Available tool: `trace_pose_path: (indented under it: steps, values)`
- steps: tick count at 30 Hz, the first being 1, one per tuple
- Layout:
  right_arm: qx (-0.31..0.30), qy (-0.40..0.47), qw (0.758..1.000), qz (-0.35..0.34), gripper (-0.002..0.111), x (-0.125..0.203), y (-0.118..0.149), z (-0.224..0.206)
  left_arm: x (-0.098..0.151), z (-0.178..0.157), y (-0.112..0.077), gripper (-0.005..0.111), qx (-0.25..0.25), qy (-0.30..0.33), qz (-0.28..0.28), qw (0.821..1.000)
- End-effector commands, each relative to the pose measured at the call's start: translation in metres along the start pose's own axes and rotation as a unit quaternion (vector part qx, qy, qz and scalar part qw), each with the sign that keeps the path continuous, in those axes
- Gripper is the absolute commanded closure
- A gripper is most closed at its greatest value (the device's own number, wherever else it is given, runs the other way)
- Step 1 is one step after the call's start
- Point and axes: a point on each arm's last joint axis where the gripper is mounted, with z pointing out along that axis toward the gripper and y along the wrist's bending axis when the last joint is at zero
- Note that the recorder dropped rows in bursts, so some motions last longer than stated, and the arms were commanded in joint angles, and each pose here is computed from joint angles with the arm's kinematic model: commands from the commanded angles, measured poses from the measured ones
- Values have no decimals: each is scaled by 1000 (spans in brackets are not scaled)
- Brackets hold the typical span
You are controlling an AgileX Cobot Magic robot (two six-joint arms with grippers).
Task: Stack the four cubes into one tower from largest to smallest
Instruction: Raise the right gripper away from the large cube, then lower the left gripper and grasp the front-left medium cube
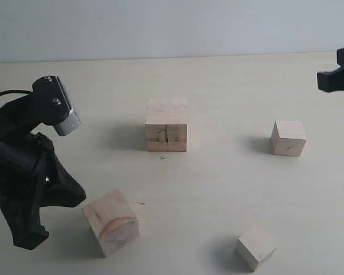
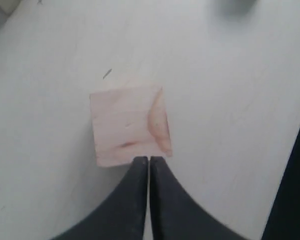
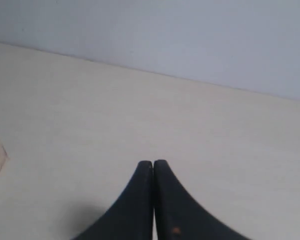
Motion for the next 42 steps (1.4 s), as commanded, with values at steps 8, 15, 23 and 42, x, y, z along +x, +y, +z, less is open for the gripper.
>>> trace_pose_path:
  steps: [8,15,23,42]
  values:
    - [-1,57,998,2,108,25,3,-2,-12,12,0,2,33,-43,-6,998]
    - [0,57,998,31,108,25,3,-2,-18,36,15,2,15,-59,16,998]
    - [0,57,998,31,108,25,3,-2,-10,71,27,2,28,-14,-8,999]
    - [1,58,997,41,108,25,3,-2,3,96,31,6,49,40,5,998]
